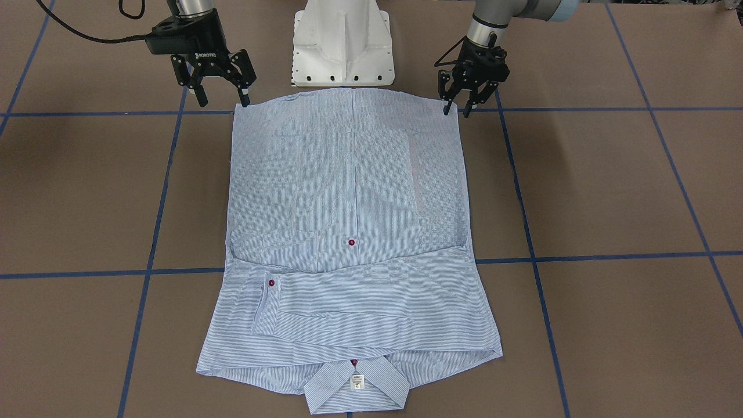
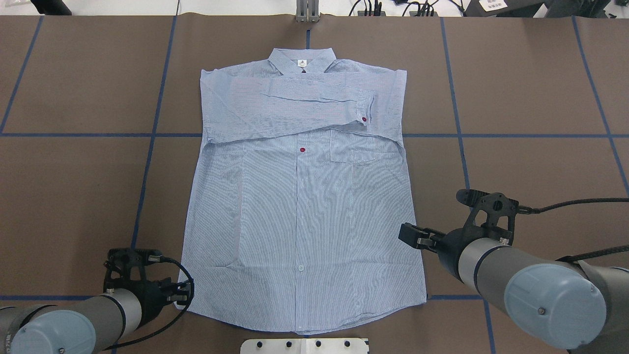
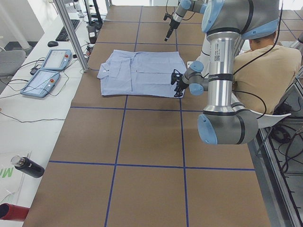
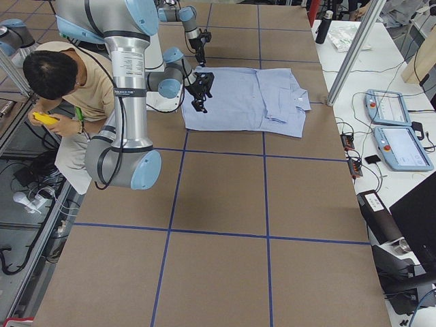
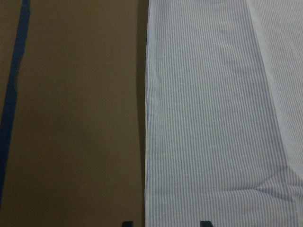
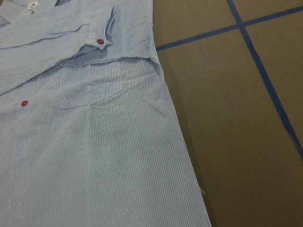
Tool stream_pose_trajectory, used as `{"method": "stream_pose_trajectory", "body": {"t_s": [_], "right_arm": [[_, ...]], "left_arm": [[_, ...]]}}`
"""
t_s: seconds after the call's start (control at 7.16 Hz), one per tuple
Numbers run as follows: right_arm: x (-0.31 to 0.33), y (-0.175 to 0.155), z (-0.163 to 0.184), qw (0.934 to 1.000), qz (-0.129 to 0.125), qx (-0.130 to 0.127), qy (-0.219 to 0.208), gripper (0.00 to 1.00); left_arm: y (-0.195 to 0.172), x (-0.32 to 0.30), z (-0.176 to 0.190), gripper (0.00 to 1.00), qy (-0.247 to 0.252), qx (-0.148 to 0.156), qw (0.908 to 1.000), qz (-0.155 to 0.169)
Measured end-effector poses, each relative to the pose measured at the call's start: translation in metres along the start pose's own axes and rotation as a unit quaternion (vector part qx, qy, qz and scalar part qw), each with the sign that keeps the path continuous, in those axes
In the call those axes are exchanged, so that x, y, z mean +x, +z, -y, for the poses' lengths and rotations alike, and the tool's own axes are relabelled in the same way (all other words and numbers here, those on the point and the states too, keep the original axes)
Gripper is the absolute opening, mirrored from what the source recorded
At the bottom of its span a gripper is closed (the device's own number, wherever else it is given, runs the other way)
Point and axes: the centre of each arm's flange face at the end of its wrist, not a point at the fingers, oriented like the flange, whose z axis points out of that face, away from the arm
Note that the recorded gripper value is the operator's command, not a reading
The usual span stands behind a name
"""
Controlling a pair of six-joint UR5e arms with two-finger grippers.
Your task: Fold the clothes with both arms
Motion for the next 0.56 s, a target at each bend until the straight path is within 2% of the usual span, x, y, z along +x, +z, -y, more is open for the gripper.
{"method": "stream_pose_trajectory", "body": {"t_s": [0.56], "right_arm": [[0.0, 0.001, -0.005, 1.0, 0.0, 0.001, -0.005, 1.0]], "left_arm": [[0.003, 0.003, -0.019, 0.52, 0.003, -0.018, 0.9997, 0.015]]}}
